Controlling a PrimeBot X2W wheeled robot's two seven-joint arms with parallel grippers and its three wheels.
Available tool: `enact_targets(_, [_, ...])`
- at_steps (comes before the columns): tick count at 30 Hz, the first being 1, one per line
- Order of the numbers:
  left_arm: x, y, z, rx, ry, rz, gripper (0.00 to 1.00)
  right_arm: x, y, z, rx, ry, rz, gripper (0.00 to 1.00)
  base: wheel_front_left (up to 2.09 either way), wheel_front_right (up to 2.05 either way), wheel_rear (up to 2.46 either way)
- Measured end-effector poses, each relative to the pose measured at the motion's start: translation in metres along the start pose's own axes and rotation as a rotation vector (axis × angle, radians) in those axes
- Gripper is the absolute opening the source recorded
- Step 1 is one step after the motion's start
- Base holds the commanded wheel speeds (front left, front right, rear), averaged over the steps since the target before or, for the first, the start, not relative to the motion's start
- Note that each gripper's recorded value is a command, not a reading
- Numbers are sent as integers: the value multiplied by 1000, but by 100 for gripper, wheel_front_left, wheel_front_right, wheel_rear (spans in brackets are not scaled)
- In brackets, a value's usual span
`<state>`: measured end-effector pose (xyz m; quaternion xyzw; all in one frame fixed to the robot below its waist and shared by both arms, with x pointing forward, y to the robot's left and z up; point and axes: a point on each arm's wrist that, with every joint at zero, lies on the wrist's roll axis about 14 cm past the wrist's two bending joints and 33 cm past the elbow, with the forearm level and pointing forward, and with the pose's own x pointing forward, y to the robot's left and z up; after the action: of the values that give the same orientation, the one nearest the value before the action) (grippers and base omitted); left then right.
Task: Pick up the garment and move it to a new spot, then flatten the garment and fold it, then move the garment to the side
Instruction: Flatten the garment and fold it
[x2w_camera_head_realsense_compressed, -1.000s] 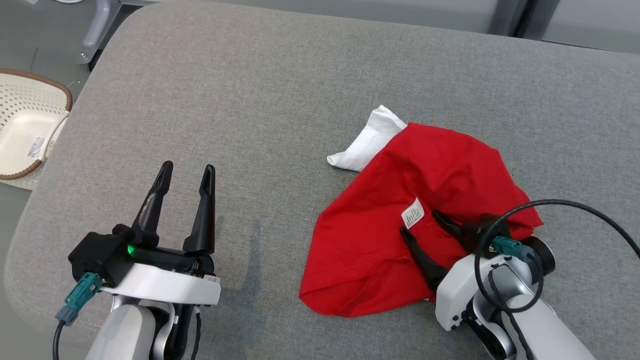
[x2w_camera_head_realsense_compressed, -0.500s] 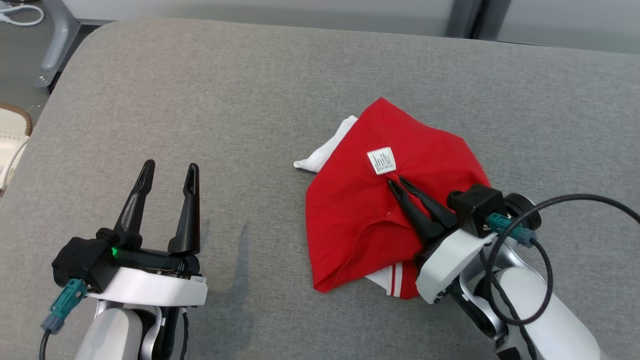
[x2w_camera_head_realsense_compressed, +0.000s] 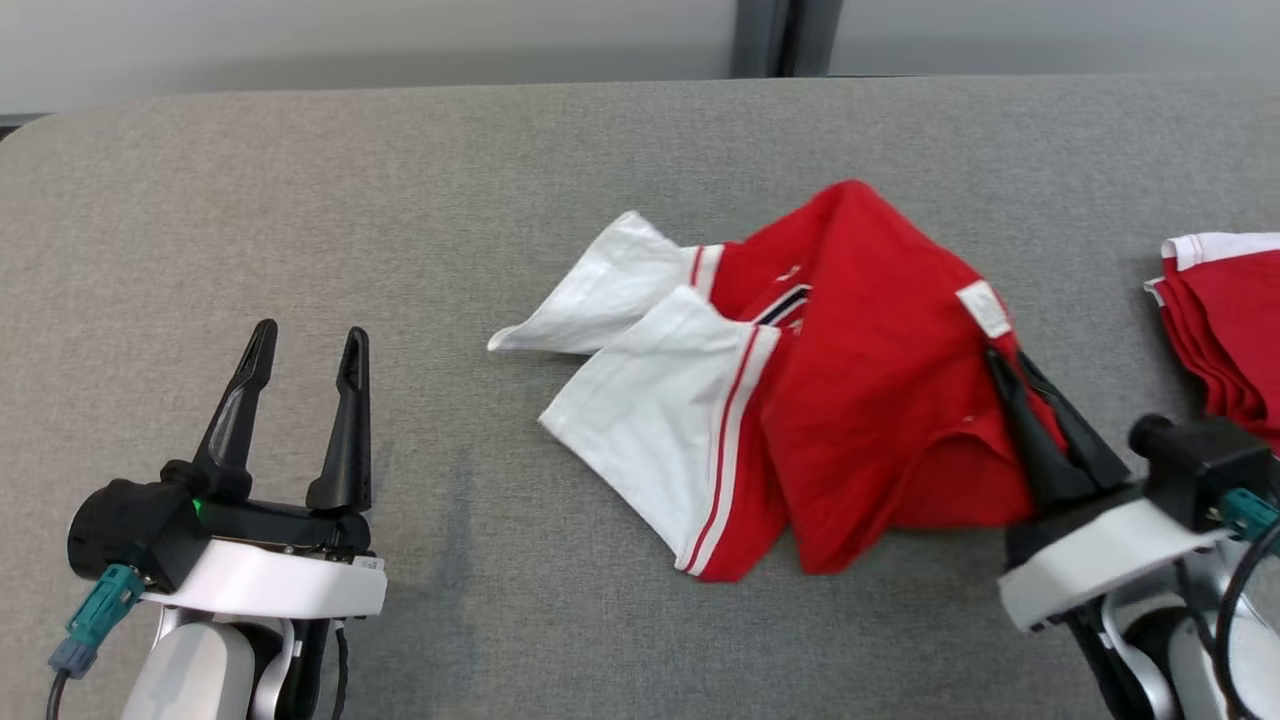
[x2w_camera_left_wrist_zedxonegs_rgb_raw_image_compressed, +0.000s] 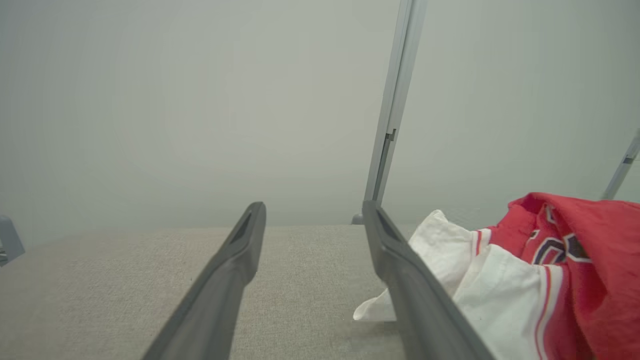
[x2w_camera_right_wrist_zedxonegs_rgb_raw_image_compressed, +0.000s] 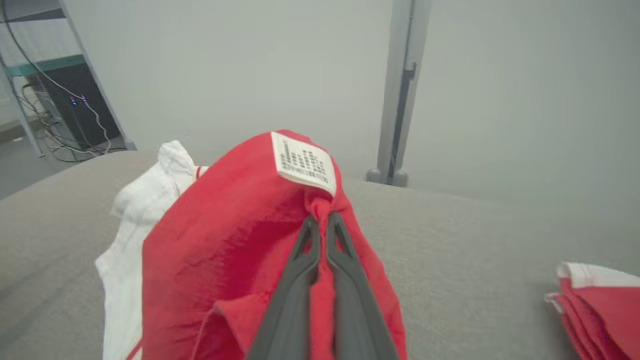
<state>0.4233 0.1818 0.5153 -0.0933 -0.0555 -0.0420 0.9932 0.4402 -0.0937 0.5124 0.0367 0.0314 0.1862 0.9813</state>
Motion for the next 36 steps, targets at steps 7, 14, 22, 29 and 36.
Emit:
enact_targets(7, [10,-16,-8,-12,19,-51,100,-48,-58,-53,70,167,-229,0,0,0,0])
enact_targets(14, [12,-22,-16,-19,41,-68,100,-55,-57,-93,147,249,-251,100,0,0,0])
enact_targets(22, [10,-22,-9,-11,27,-65,100,-44,-65,-48,86,63,-269,100,0,0,0])
enact_targets(29, [2,-20,-1,-5,17,-54,100,-44,-60,11,9,-110,-257,100,0,0,0])
enact_targets(36, [-12,-16,0,3,31,-37,100,-59,-46,21,8,-114,-237,100,0,0,0])
